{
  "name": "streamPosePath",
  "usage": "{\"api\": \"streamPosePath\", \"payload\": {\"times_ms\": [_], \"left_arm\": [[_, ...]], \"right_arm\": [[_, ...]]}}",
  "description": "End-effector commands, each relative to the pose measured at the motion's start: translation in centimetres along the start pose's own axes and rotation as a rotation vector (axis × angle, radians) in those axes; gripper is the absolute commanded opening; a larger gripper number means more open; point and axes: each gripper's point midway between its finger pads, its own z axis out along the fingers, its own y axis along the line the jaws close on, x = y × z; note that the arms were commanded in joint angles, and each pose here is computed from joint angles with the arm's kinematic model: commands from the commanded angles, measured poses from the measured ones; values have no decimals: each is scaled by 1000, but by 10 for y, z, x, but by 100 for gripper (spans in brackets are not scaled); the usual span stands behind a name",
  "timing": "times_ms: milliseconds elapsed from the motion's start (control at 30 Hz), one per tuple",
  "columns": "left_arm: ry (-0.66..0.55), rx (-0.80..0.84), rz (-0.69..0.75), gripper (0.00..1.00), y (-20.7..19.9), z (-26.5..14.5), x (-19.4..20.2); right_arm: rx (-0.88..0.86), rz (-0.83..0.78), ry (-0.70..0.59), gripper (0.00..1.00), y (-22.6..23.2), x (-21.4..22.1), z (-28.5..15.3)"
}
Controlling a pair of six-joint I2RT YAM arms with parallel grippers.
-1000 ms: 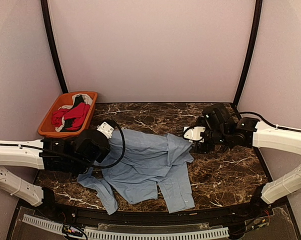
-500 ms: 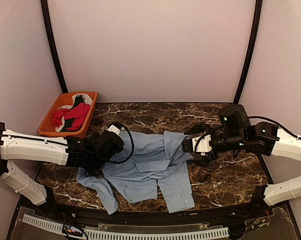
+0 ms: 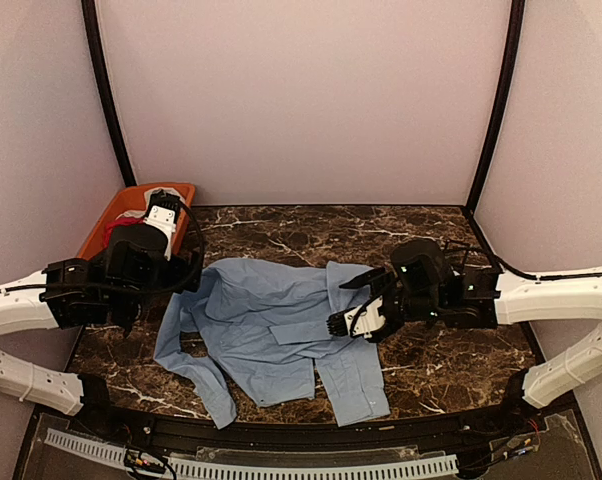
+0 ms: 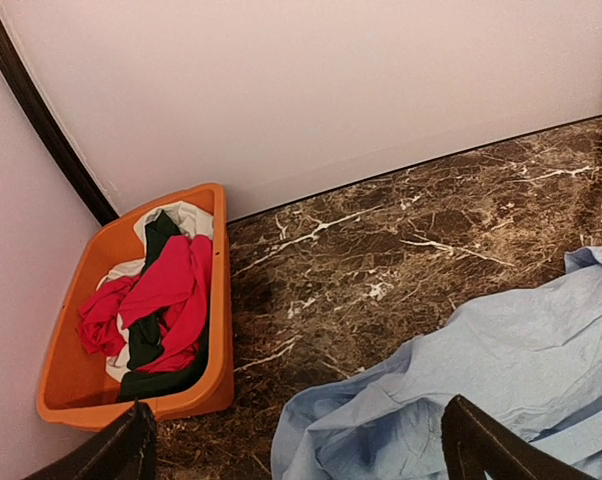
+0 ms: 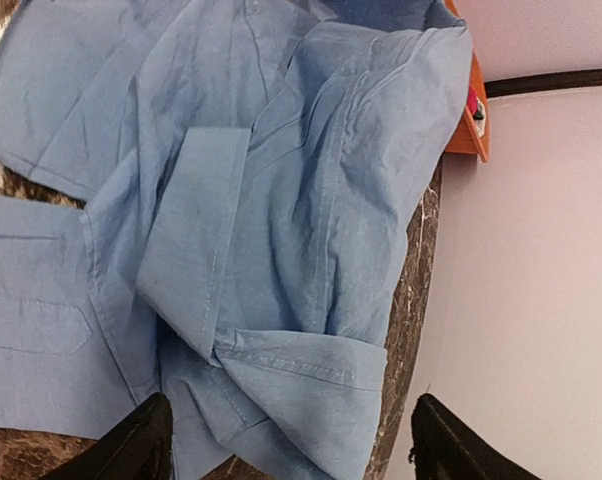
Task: Pin the brooch onto the clothing
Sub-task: Pick up the crumpled clothing from the center of the board.
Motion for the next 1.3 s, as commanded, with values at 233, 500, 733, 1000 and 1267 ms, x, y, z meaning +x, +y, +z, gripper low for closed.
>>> {"api": "streamPosePath", "payload": {"times_ms": [233, 500, 733, 1000, 1267], "left_arm": [[68, 193, -27, 99, -35, -1, 20], [65, 256, -30, 99, -52, 0, 16], [67, 291, -42, 99, -55, -3, 15], [77, 298, -53, 99, -54, -4, 22], [76, 363, 13, 99, -65, -8, 21]], "right_arm": [[30, -203, 58, 42, 32, 16, 32], [-29, -165, 23, 47, 44, 10, 51], [-14, -180, 27, 47, 40, 9, 71], [19, -221, 24, 40, 35, 8, 86], [64, -119, -59, 0, -1, -15, 69]]}}
